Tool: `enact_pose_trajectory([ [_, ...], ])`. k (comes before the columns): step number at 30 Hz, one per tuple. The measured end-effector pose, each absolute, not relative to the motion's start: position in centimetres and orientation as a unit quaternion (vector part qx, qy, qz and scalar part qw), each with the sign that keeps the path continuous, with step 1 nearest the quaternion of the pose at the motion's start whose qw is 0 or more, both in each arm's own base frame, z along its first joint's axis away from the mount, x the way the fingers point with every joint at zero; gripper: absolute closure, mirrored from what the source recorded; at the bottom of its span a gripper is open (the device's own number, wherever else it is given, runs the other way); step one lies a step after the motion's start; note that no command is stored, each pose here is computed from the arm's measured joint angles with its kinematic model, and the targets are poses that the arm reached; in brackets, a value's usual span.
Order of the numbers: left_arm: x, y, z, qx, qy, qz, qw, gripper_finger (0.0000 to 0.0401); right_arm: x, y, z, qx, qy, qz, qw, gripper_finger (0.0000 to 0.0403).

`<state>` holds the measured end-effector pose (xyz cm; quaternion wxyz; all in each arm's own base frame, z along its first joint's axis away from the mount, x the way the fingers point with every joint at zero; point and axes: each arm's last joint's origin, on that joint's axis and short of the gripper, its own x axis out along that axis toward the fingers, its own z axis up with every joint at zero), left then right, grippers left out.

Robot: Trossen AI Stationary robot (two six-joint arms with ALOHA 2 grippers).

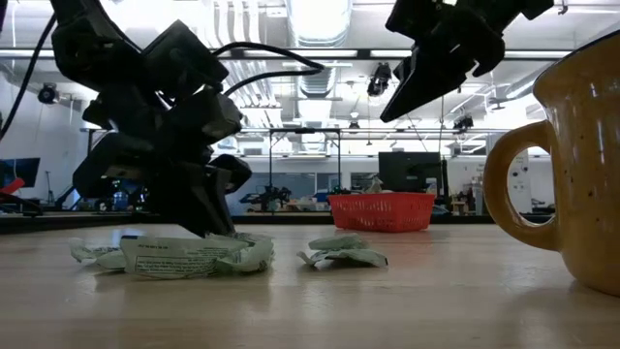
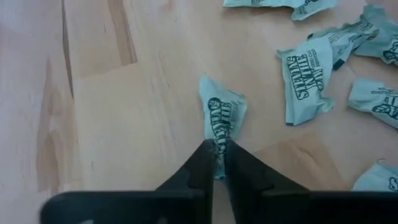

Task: Pick and place Stevia / Truvia into bins
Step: Put the stevia packet into the red basket

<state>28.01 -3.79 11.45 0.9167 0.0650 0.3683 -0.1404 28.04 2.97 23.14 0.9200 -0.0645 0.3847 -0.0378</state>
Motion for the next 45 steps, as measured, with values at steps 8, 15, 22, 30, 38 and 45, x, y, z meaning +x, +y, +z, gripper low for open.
enact_pose_trajectory([
  [8, 29.1, -3.2, 13.8, 0.145, 0.320, -0.042, 0.936, 0.0389, 27.5, 3.0, 22.3, -0.050, 0.409, -0.046, 0.910, 0.0316],
  [15, 31.3, -1.5, 16.6, 0.225, 0.243, 0.061, 0.942, 0.0388, 26.3, 2.7, 21.0, -0.024, 0.458, -0.093, 0.884, 0.0328],
  [22, 33.0, 2.7, 19.4, 0.203, 0.199, 0.135, 0.949, 0.0388, 25.6, 2.5, 19.9, -0.017, 0.471, -0.116, 0.874, 0.0332],
  [30, 35.6, 7.2, 21.2, 0.143, 0.167, 0.147, 0.964, 0.0388, 25.5, 2.5, 19.3, -0.016, 0.464, -0.116, 0.878, 0.0326],
  [38, 40.4, 11.2, 19.3, 0.087, 0.281, 0.167, 0.941, 0.0388, 25.4, 3.2, 19.2, -0.027, 0.464, -0.101, 0.879, 0.0335],
  [45, 41.5, 12.4, 19.6, 0.085, 0.304, 0.181, 0.932, 0.0388, 25.3, 3.6, 19.3, -0.033, 0.463, -0.093, 0.881, 0.0328],
])
